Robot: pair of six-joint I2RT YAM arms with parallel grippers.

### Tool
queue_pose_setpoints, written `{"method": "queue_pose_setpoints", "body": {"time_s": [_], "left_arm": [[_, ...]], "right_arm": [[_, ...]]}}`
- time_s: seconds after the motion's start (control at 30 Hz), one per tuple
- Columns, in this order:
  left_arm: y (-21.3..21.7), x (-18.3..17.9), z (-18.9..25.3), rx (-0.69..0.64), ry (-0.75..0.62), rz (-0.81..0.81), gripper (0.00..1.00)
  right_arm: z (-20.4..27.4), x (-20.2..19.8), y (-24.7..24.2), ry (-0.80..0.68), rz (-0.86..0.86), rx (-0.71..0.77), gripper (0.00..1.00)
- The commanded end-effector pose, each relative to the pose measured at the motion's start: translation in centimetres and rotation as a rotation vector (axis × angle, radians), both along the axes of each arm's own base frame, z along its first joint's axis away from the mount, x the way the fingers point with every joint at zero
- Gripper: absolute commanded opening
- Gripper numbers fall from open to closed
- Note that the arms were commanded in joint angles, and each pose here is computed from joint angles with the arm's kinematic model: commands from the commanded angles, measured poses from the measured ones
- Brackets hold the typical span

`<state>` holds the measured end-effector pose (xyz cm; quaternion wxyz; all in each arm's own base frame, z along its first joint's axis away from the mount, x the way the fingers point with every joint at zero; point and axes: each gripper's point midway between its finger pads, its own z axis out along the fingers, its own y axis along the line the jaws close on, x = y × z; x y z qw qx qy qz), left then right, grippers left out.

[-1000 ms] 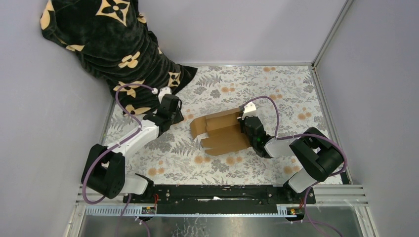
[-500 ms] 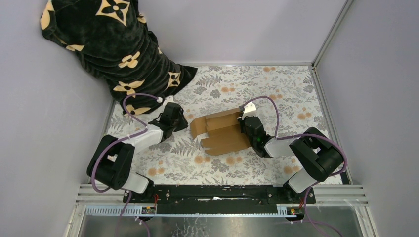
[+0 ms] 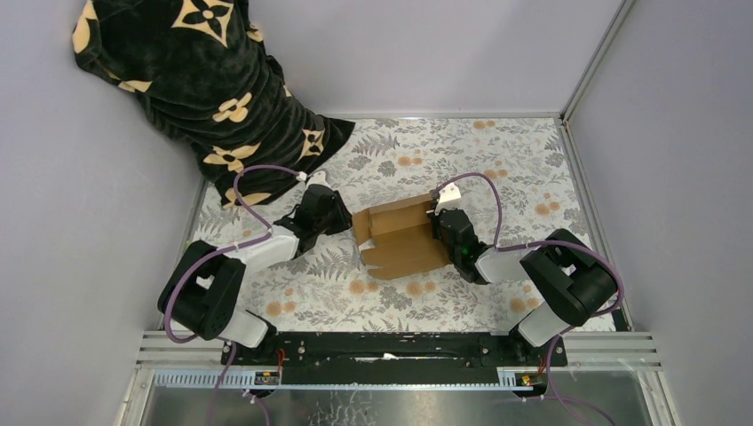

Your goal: Fold the paper box

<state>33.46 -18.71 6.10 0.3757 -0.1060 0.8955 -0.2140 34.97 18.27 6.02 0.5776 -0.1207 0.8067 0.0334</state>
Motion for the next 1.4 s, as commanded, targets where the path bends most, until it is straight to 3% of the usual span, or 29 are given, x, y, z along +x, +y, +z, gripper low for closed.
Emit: {"method": "queue_pose_setpoints", "body": {"time_s": [0.0, 1.27, 1.37], "left_arm": [[-1.3, 0.7, 1.3, -0.029, -0.062, -0.043, 0.38], [-5.8, 2.1, 5.1, -0.059, -0.104, -0.135, 0.38], [-5.8, 2.3, 5.2, -0.045, -0.102, -0.137, 0.38]], "right_arm": [[1.1, 0.6, 0.0, -0.032, -0.030, 0.035, 0.07], [-1.4, -0.4, 0.6, -0.032, -0.054, 0.004, 0.07], [-1.3, -0.5, 0.9, -0.018, -0.043, 0.015, 0.11]]}}
